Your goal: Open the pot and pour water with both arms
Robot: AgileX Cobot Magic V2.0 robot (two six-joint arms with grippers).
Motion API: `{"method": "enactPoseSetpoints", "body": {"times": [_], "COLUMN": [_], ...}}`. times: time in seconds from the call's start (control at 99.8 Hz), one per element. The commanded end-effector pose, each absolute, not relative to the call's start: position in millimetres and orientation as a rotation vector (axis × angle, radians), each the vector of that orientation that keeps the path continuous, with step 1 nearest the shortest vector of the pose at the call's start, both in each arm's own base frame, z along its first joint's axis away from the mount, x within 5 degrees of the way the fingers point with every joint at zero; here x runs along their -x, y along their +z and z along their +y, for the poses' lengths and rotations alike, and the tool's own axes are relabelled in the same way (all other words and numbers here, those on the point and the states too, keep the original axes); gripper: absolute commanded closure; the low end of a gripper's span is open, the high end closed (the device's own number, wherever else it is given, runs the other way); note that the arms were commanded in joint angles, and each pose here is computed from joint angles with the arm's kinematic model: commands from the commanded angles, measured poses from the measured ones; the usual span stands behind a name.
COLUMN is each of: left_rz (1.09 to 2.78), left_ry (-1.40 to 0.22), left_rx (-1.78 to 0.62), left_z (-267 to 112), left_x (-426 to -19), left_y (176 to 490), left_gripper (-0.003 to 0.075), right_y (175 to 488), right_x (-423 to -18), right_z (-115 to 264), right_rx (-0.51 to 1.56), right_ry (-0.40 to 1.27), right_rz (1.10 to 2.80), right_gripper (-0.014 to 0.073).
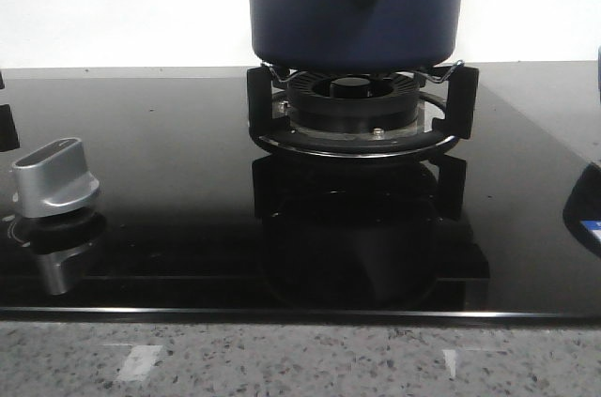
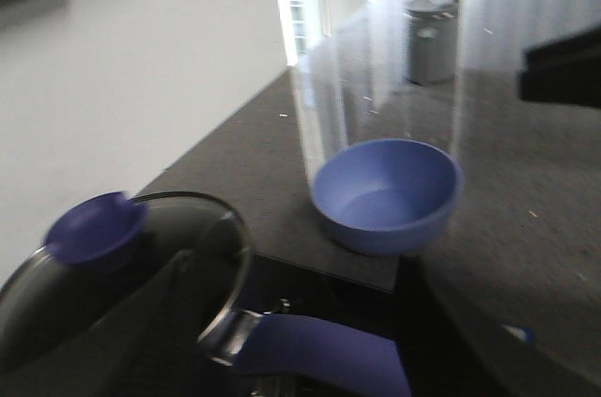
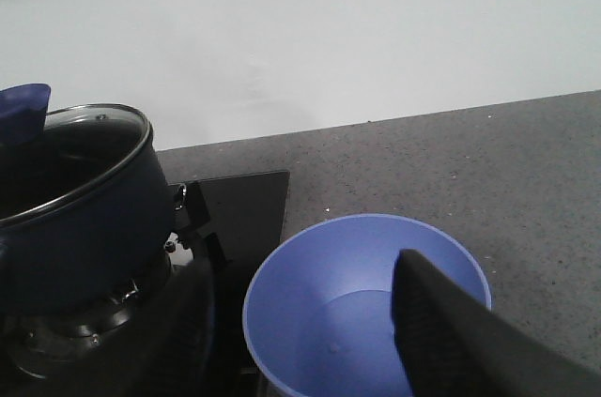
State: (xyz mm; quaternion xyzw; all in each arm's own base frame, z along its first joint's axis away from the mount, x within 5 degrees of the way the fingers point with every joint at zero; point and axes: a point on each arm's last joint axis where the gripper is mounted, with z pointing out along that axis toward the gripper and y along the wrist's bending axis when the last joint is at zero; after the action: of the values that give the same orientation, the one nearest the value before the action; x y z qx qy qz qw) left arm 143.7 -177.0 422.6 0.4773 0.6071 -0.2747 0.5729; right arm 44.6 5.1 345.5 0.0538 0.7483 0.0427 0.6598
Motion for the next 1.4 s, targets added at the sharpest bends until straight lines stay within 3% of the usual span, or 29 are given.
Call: {"method": "enactPoseSetpoints", "body": {"times": [0.0, 0.391, 0.591, 0.781, 1.392], "left_rz": [1.263, 1.242, 1.25, 1.289, 1.28], "left_ry": [-0.699, -0.933, -0.886, -0.923, -0.898], "left_rx": [-1.185, -0.938, -0.953, -0.912, -1.004], "left_z": [-177.0, -159.5, -165.9, -170.5, -191.1], "left_x": [-135.1, -208.5, -235.0, -248.6, -292.6], "left_y": [440.0, 429.4, 409.4, 399.4, 388.2], "left_gripper": [0.0334, 0.0334, 0.0325, 0.0201, 0.0205], "right_y": [361.2, 354.2, 352.6, 352.6, 352.1], "right_x": [-46.6, -46.0, -45.8, -45.8, -46.3], "right_z": [3.6, 5.0, 5.3, 5.3, 5.7], "right_rx": [-0.112, -0.106, -0.105, -0.105, -0.109], "right_ry": [0.074, 0.084, 0.087, 0.087, 0.099], "right_rz": [1.612, 1.689, 1.708, 1.708, 1.704], "right_gripper": [0.0214, 0.0214, 0.0214, 0.0214, 0.0214]}}
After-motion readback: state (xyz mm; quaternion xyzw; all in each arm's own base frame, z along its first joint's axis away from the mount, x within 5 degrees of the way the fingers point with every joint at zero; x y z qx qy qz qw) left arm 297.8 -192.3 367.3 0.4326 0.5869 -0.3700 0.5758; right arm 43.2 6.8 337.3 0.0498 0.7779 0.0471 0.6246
